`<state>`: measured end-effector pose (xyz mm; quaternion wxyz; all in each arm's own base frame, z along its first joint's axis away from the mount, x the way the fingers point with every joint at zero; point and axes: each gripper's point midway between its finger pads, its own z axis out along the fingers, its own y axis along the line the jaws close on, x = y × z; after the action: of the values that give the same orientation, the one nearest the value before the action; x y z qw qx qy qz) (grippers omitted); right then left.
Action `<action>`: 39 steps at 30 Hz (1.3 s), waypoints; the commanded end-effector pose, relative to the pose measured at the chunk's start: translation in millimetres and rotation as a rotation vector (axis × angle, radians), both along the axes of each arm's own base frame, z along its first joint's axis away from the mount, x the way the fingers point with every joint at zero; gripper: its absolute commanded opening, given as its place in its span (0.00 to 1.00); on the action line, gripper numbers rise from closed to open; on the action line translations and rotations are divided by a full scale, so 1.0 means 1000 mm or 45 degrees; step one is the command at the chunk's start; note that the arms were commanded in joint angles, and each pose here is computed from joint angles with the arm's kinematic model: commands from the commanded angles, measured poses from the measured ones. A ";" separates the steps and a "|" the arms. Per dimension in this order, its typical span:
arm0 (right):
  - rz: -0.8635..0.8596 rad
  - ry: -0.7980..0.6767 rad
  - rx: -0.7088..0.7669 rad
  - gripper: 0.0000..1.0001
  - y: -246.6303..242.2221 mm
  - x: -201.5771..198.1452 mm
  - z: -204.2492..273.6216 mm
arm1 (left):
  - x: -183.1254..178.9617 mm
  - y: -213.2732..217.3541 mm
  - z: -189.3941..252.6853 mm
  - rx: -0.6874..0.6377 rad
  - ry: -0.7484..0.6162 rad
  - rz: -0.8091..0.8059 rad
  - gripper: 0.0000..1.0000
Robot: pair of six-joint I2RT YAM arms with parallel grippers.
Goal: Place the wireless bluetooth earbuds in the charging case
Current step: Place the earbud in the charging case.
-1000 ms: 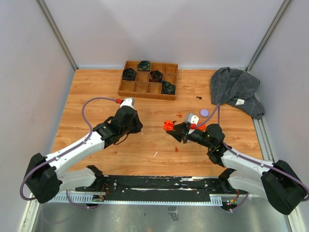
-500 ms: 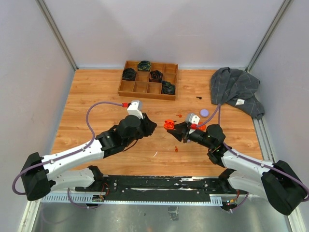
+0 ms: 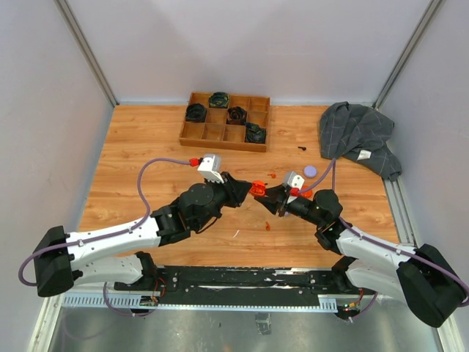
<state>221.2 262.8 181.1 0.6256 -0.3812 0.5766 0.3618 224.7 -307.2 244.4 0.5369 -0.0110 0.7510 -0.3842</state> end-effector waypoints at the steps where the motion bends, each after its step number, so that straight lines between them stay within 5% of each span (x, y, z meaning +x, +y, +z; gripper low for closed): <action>1: -0.023 -0.064 0.032 0.06 -0.003 0.002 0.011 | 0.006 -0.010 0.020 -0.052 -0.095 0.027 0.09; 25: -0.022 -0.078 0.051 0.06 -0.004 0.000 0.017 | 0.014 -0.022 0.001 0.024 -0.115 0.061 0.09; 39: -0.033 -0.085 0.051 0.06 -0.006 0.000 0.016 | 0.002 -0.027 -0.014 0.034 -0.075 0.010 0.19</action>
<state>219.3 260.6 186.1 0.6331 -0.3790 0.5704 0.3609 231.2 -330.9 229.1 0.5590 0.0073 0.7447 -0.3645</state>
